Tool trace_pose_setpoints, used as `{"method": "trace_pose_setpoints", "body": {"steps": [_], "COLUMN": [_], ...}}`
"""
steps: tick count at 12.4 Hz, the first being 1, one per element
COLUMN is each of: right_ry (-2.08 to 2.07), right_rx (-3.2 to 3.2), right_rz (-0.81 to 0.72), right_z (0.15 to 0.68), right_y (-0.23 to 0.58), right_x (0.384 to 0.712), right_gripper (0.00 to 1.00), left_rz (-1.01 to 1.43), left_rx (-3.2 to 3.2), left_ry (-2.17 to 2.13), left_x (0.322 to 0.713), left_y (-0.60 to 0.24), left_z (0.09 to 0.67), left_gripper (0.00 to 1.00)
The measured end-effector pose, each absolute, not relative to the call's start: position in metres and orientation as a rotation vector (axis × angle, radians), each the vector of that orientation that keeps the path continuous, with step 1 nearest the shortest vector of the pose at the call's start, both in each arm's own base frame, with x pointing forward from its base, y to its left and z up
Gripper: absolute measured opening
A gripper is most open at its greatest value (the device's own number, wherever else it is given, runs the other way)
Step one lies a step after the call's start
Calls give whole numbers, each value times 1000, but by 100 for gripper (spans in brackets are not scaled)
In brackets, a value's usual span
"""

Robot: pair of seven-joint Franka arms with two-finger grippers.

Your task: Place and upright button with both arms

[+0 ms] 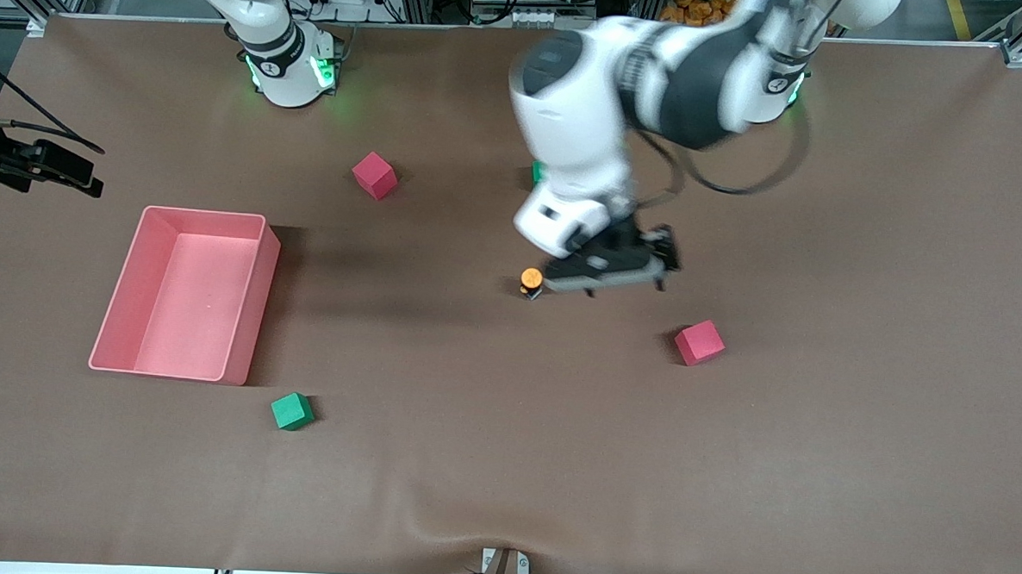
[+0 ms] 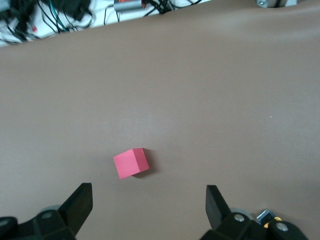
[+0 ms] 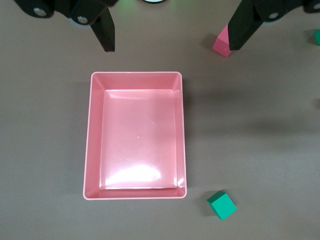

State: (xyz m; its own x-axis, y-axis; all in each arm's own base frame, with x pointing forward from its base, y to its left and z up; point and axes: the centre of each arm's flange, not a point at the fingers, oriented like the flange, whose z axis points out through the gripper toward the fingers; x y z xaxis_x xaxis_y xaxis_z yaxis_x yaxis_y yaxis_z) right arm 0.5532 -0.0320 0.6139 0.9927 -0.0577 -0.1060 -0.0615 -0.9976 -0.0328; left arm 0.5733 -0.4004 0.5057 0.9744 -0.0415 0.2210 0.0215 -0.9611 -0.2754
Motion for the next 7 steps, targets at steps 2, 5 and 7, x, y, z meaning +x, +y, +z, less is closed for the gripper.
{"method": "trace_pose_setpoints", "body": {"steps": [2, 5, 7], "right_ry": [95, 96, 96], "right_rx": [-3100, -3100, -3100], "right_rz": [162, 162, 162], "right_z": [614, 614, 614], "right_y": [-33, -33, -33], "right_x": [553, 553, 553], "right_gripper": [100, 100, 100], "left_rz": [-297, -239, -191], "left_rx": [-2876, -2872, -2860], "left_ry": [-19, -4, 134], "left_x": [594, 616, 630], "left_y": [-362, -306, -271], "left_z": [517, 528, 531], "left_gripper": [100, 100, 100]}}
